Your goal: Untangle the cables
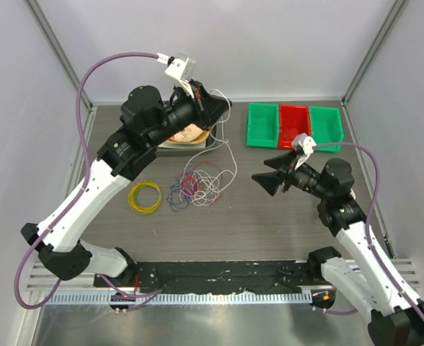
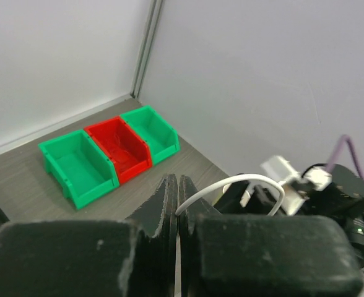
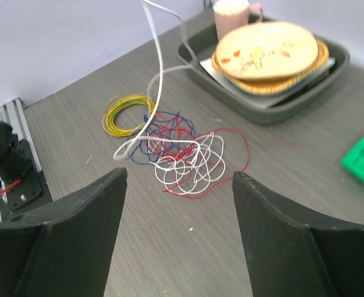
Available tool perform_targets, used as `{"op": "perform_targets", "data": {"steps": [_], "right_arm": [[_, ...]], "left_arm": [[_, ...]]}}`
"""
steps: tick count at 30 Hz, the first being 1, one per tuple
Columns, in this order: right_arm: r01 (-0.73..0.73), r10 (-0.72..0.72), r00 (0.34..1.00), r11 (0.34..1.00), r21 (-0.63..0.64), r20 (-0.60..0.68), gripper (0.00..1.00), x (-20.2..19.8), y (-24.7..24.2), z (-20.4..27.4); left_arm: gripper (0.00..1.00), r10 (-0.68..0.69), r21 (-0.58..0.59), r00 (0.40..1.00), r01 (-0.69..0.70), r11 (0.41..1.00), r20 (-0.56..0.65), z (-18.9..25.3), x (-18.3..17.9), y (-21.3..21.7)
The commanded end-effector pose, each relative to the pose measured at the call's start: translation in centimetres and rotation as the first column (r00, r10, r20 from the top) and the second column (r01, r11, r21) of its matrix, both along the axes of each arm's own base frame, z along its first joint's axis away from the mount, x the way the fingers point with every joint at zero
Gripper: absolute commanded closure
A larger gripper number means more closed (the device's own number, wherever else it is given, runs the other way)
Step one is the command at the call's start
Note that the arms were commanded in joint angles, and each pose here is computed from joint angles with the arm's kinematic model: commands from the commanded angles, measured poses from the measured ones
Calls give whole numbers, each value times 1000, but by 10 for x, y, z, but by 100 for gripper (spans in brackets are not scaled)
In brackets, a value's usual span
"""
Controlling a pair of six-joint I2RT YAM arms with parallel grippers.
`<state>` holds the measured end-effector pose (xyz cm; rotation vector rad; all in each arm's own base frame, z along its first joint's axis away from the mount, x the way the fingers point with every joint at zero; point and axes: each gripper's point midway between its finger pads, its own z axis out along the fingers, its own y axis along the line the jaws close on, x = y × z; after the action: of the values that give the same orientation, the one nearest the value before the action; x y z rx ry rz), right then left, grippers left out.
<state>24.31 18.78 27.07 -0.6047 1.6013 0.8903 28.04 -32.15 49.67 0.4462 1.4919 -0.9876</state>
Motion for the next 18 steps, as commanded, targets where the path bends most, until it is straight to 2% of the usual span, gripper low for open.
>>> {"op": "perform_targets", "data": {"steps": [1, 2, 4, 7, 9, 10, 11, 13, 14, 16, 18], "right_arm": [[-115, 110, 944, 993, 1, 311, 21, -24, 8, 47], [-132, 117, 921, 991, 15, 371, 19, -27, 10, 61], [-176, 154, 900, 984, 17, 407, 13, -31, 18, 74], [-217, 195, 863, 976, -6, 467, 9, -31, 31, 93], [-250, 243, 853, 967, -48, 462, 9, -24, 48, 88], [-223, 221, 849, 973, -54, 480, 9, -15, 52, 99], [-236, 245, 861, 969, -78, 446, 9, -8, 64, 89], [-229, 259, 830, 966, -121, 494, 9, 3, 73, 99], [-250, 288, 832, 958, -143, 473, 9, 16, 83, 86], [-327, 370, 787, 929, -175, 493, 10, 15, 95, 90], [-376, 417, 790, 909, -181, 450, 12, 26, 107, 79]], "left_arm": [[100, 10, 0, 999, -10, 1000, 33, 8, -10, 13], [100, 7, 1, 999, -7, 1000, 32, 6, -11, 14], [100, 4, 4, 1000, -4, 1000, 29, 1, -13, 14], [100, 2, 2, 999, -3, 1000, 34, -2, -16, 17], [100, -3, 2, 999, 3, 1000, 38, -2, -19, 18], [100, -14, 5, 999, 14, 1000, 38, -4, -20, 17], [100, -17, 6, 999, 17, 1000, 40, -3, -22, 18], [100, -26, 9, 999, 26, 1000, 38, -3, -25, 19], [100, -24, 11, 999, 24, 1000, 40, -2, -26, 20], [100, -9, 15, 999, 8, 1000, 42, -1, -26, 24], [100, -2, 24, 999, 1, 1000, 42, -2, -26, 26]]}}
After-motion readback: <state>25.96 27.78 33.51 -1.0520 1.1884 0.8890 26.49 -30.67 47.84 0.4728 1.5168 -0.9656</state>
